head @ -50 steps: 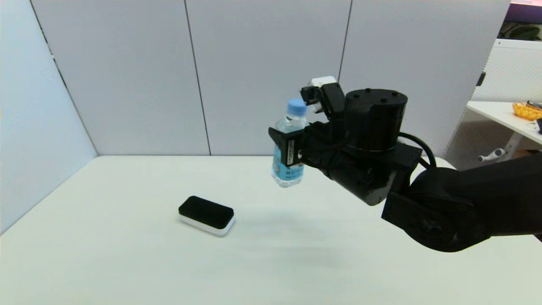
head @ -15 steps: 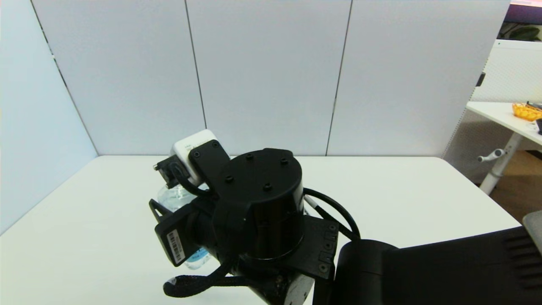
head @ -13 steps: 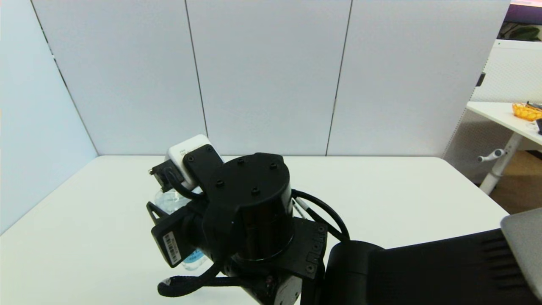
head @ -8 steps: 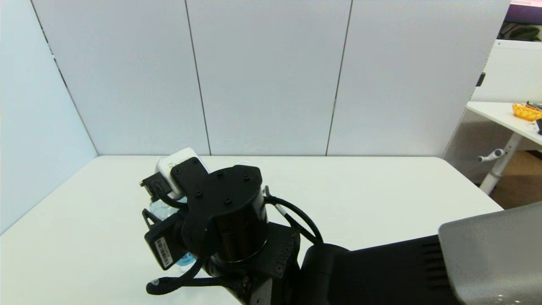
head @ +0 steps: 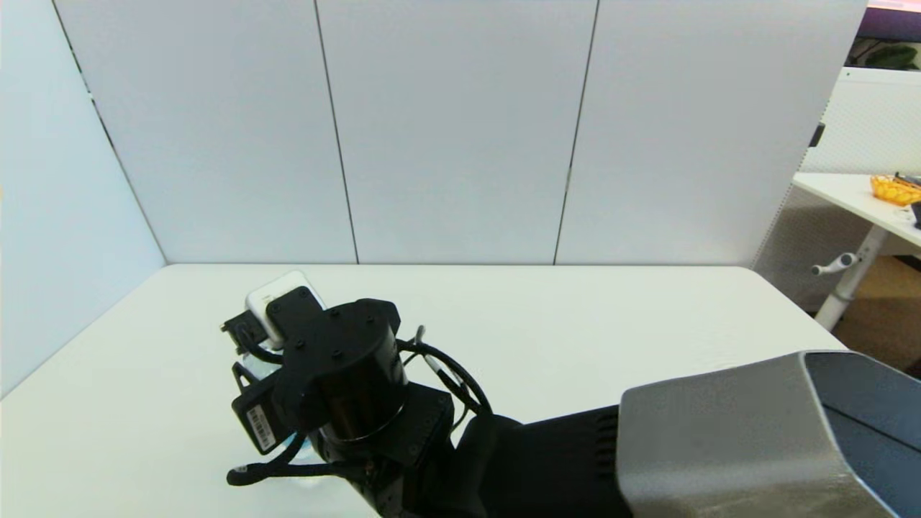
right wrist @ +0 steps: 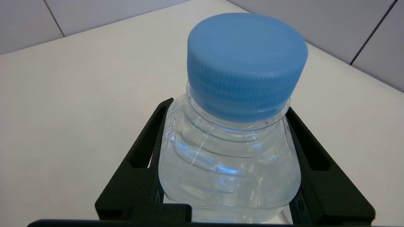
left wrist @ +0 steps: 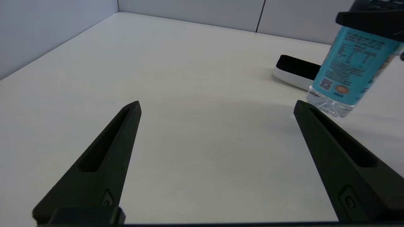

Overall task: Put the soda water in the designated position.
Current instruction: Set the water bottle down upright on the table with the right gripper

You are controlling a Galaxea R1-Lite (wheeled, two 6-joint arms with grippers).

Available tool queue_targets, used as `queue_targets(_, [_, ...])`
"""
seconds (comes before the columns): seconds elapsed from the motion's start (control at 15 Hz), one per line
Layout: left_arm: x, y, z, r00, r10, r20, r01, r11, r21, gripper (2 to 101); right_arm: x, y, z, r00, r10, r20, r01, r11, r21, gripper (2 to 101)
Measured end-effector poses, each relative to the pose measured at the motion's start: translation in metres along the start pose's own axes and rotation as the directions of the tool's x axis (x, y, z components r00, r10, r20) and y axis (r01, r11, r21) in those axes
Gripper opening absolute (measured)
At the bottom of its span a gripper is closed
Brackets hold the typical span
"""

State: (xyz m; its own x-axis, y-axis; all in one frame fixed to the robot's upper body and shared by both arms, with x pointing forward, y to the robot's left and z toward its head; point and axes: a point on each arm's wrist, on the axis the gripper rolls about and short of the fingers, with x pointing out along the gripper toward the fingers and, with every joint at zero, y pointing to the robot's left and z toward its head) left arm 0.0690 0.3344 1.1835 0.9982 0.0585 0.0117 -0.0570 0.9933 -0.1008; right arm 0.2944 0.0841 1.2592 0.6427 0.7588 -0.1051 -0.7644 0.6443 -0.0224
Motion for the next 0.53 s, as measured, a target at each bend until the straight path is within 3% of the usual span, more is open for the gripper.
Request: queue_targets(0.53, [0.000,0.000,0.000,1.000,0.000,0.000,0.000,1.000,0.000,97.9,0.029,-0.011,-0.021,0.999,-0.040,-0.014,0.039,0.999,-0.013,57.4])
